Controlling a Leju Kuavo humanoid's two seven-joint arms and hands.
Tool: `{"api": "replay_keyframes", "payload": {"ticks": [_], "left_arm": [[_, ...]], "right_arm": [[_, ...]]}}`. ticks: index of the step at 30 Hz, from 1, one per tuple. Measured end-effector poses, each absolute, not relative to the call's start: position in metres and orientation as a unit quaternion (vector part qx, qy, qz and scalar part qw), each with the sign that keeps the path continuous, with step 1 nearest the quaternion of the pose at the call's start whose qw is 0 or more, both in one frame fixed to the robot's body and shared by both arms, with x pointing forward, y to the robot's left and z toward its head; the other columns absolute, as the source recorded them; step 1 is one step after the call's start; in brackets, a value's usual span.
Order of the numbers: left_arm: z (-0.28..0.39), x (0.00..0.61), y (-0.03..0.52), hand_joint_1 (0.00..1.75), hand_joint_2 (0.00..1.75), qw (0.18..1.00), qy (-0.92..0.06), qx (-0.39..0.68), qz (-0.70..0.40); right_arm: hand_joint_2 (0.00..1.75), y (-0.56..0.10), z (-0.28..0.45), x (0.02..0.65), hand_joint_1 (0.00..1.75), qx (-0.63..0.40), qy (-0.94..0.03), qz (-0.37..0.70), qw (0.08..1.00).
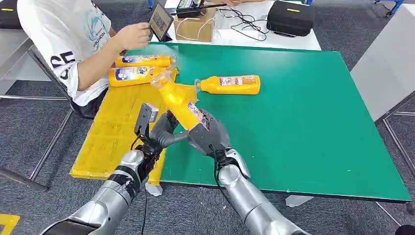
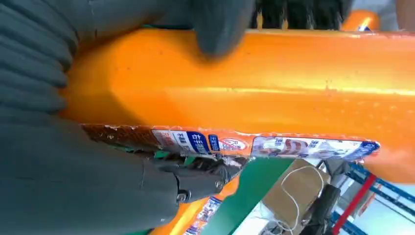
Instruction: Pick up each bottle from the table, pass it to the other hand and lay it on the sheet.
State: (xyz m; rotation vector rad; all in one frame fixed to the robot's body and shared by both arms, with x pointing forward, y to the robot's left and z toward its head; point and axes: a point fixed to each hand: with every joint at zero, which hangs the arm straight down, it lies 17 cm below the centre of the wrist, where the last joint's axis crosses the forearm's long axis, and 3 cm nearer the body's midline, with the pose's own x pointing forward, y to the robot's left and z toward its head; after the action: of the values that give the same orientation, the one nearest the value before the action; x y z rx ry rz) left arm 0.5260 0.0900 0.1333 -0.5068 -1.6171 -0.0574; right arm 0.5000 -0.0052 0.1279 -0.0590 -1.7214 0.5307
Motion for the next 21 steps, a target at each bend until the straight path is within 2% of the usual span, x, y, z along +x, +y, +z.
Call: {"api": "replay_keyframes", "payload": {"ticks": [11,12,18,19,20,21], "left_arm": [[0.141,0.52,0.09,0.0,1.75,0.65,-0.716,-0.253,-0.003],[0.14,0.519,0.09,0.7,1.75,0.651,-0.715,-0.255,-0.002],[0.135,0.514,0.095,0.7,1.75,0.649,-0.714,-0.261,0.0],[0.135,0.514,0.095,1.75,1.75,0.649,-0.715,-0.261,-0.001],[0.135,0.514,0.095,1.75,1.75,0.649,-0.714,-0.261,-0.001],[0.135,0.514,0.096,1.75,1.75,0.649,-0.715,-0.26,-0.001]], "right_arm": [[1.75,0.023,0.107,0.485,1.75,-0.005,-0.727,0.281,0.626],[1.75,0.025,0.105,0.483,1.75,-0.007,-0.725,0.29,0.625],[1.75,0.033,0.103,0.481,1.75,-0.016,-0.72,0.321,0.615],[1.75,0.033,0.103,0.481,1.52,-0.016,-0.72,0.323,0.614],[1.75,0.034,0.102,0.481,0.0,-0.016,-0.719,0.325,0.614],[1.75,0.034,0.102,0.481,0.0,-0.016,-0.719,0.326,0.613]]}}
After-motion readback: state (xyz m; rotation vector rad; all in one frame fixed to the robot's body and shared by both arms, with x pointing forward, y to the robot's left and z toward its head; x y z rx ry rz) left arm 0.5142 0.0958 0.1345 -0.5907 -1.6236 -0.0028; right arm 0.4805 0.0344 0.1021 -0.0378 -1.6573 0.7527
